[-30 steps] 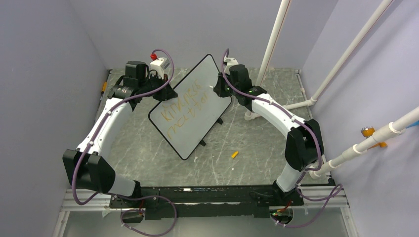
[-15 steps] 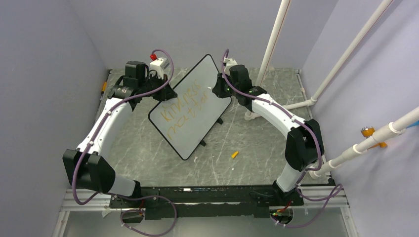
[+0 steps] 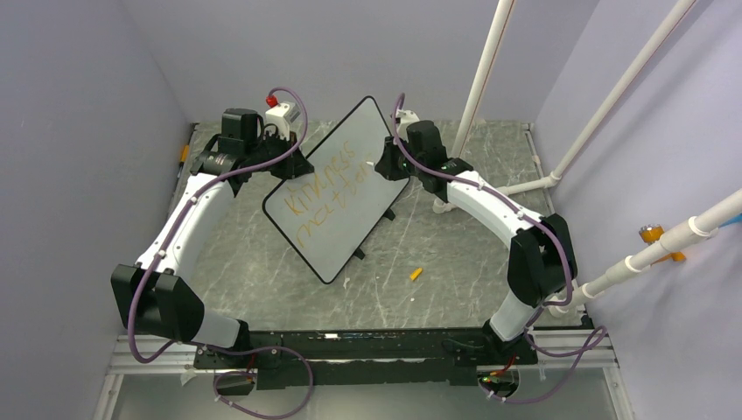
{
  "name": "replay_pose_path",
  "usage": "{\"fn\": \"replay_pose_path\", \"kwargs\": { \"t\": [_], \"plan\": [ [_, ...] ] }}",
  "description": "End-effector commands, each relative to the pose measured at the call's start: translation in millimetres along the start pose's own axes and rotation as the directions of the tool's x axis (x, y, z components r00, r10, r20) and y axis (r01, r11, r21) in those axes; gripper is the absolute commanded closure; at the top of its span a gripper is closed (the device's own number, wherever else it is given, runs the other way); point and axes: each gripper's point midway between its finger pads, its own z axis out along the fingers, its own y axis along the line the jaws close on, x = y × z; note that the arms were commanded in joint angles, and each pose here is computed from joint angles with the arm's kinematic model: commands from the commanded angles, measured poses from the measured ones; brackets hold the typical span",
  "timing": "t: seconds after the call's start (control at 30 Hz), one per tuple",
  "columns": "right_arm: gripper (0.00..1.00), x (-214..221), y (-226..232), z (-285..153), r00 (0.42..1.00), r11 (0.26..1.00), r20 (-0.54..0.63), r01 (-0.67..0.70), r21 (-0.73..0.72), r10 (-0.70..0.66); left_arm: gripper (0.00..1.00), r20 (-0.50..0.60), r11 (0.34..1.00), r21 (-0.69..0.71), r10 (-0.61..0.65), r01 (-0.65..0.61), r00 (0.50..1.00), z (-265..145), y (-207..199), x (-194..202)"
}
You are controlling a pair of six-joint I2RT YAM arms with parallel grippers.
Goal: Write a sentence on the whiteboard
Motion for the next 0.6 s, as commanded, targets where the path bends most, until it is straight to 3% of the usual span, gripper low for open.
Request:
{"fn": "replay_pose_path", "kwargs": {
  "t": [0.0,0.3,0.57],
  "plan": [
    [1.00,-5.7,10.5,-2.8,1.000,1.000,0.024,0.006,-0.019,-0.005,1.00,-0.151,0.987,-0.135,0.067,-0.088,0.986,1.2,33.5,42.1],
    [1.00,-10.9,-15.0,5.3,1.000,0.992,0.027,-0.002,0.124,-0.002,1.00,-0.149,0.987,-0.136,0.068,-0.089,0.986,0.3,33.2,41.9],
    [1.00,-18.7,-17.0,8.3,0.999,0.990,0.033,-0.002,0.139,-0.002,1.00,-0.147,0.987,-0.136,0.070,-0.091,0.987,0.0,33.0,41.1]
  ]
}}
